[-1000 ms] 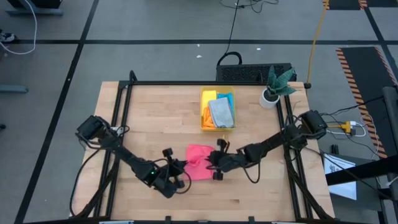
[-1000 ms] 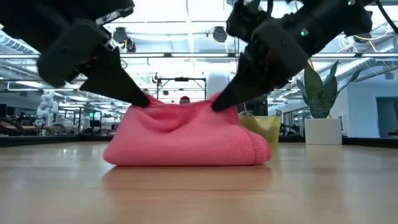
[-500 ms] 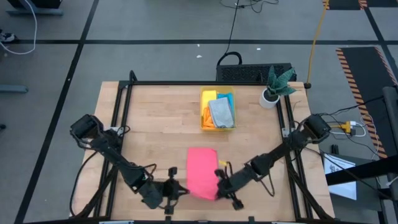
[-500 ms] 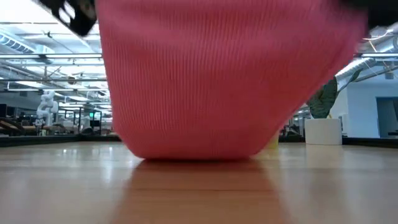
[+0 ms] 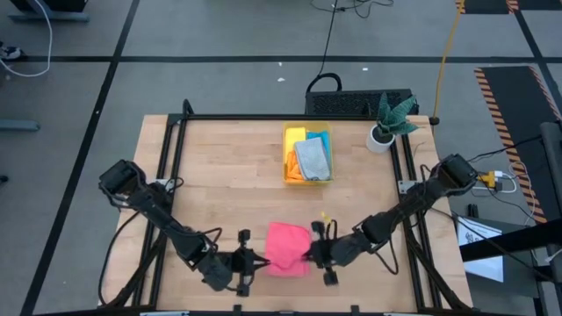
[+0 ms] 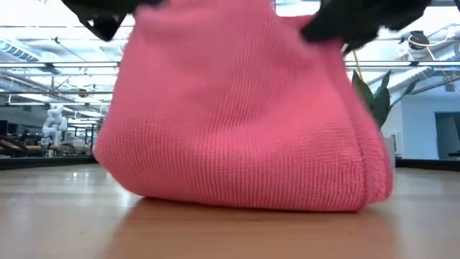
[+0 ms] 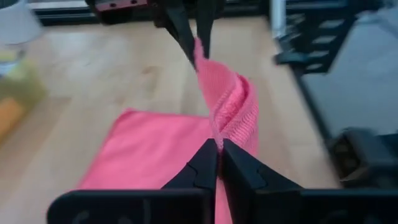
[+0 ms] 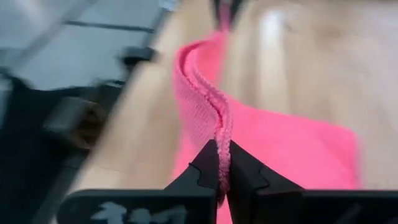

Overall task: Fold microfiber towels
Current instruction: Fold the pink microfiber towel

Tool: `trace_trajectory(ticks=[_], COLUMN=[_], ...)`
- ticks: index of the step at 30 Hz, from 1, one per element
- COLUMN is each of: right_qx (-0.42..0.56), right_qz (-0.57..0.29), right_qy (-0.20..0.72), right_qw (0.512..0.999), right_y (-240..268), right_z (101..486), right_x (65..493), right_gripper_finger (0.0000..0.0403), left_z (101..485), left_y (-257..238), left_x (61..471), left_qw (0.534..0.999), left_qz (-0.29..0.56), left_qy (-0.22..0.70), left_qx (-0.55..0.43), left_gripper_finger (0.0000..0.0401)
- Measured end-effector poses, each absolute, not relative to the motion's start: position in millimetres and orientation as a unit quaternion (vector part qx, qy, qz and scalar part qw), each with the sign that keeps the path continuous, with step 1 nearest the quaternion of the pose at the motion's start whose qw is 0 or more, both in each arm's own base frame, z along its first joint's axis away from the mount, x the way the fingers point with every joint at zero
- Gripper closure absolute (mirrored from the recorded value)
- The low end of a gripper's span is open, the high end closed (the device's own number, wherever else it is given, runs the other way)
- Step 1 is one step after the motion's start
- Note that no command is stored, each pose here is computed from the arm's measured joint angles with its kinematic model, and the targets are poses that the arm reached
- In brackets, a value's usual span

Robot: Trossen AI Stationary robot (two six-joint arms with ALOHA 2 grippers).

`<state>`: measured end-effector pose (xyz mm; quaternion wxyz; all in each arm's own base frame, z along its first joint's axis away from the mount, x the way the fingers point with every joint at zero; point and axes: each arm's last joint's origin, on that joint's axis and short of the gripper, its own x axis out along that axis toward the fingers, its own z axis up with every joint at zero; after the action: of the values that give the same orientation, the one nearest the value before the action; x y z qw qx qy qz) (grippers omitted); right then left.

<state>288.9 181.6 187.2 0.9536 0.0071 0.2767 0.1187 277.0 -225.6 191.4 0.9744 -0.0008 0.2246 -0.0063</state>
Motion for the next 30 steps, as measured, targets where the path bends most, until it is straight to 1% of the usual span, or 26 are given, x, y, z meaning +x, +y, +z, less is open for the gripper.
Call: trace_trajectory(ticks=[5,9,12,15,18,21,25,30], right_qx=[0.012,0.031,0.034,0.026,0.04,0.045,0.058,0.064], right_qz=[0.059,0.03,-0.009,-0.026,-0.041,-0.064,-0.07,-0.075], right_qy=[0.31,0.33,0.336,0.347,0.354,0.349,0.335,0.325], right_qw=[0.949,0.943,0.941,0.937,0.933,0.934,0.938,0.941], right_y=[166.5,153.5,144.1,139.0,132.6,124.7,116.9,109.7], right_z=[179.6,166.2,155.8,146.7,140.3,135.3,132.1,126.7], right_x=[292.0,292.5,287.9,282.2,279.3,278.2,278.8,276.3], right_gripper_finger=[0.0399,0.0399,0.0399,0.0399,0.0399,0.0399,0.0399,0.0399], left_z=[182.1,170.9,164.0,154.8,150.1,145.9,143.2,140.8], left_y=[-205.3,-186.1,-174.3,-165.5,-160.6,-156.5,-153.3,-150.9], left_x=[284.2,292.6,299.7,302.9,306.8,310.3,312.0,313.3], left_qw=[0.963,0.955,0.951,0.944,0.941,0.939,0.937,0.935], left_qz=[0.044,0.092,0.112,0.127,0.137,0.145,0.151,0.157], left_qy=[0.263,0.281,0.288,0.303,0.307,0.31,0.314,0.317], left_qx=[0.035,0.029,0.029,0.032,0.032,0.029,0.026,0.024], left_gripper_finger=[0.0396,0.0382,0.0378,0.0386,0.0396,0.0386,0.037,0.0367])
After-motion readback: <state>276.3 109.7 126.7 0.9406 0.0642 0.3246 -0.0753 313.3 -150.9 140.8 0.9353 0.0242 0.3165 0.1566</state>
